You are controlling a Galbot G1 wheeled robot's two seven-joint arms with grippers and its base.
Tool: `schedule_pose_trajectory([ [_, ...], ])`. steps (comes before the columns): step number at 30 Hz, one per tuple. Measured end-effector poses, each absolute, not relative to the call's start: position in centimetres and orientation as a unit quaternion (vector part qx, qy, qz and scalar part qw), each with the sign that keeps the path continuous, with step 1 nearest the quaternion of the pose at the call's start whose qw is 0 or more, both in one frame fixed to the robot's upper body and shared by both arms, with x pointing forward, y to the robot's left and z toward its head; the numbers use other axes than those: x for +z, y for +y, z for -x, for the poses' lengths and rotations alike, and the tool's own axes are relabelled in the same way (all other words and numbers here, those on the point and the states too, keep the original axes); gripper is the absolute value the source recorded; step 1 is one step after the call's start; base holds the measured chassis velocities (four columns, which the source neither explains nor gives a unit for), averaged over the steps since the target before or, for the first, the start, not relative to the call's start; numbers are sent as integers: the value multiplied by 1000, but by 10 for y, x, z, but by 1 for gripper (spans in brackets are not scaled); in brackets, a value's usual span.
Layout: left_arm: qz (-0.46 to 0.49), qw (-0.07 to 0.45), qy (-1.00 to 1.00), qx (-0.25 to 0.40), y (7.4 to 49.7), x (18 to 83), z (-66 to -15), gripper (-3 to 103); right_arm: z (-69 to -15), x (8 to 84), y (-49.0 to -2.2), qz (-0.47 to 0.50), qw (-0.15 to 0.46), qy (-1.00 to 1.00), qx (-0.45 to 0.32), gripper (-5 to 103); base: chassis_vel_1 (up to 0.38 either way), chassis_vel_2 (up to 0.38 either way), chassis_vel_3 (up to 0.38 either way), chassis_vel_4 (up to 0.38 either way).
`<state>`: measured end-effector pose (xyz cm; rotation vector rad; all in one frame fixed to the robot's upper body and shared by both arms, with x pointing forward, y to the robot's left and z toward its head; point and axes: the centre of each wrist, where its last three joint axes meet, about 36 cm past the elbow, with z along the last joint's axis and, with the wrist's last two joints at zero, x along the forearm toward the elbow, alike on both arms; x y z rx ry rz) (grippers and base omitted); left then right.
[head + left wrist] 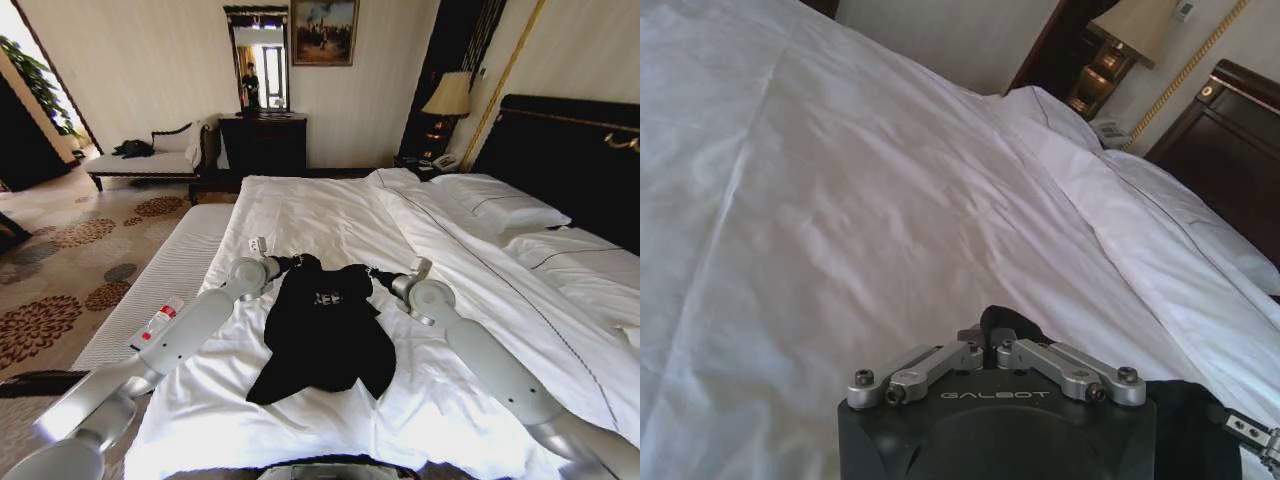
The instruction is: Fold the clothes on the bed.
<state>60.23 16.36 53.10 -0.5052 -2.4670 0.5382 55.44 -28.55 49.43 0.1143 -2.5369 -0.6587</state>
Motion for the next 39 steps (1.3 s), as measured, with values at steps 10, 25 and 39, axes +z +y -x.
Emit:
schedule_pose_trajectory([
  [10, 145, 263, -932, 202, 137, 511, -673, 1, -646, 491, -288, -5, 211, -946, -246, 0, 0, 0, 0, 0],
  [25, 107, 248, -946, 181, 110, 499, -744, 1, -717, 446, -244, 10, 209, -947, -244, 0, 0, 0, 0, 0],
  [39, 76, 247, -947, 190, 126, 478, -751, 1, -751, 433, -227, 46, 181, -950, -250, 0, 0, 0, 0, 0],
])
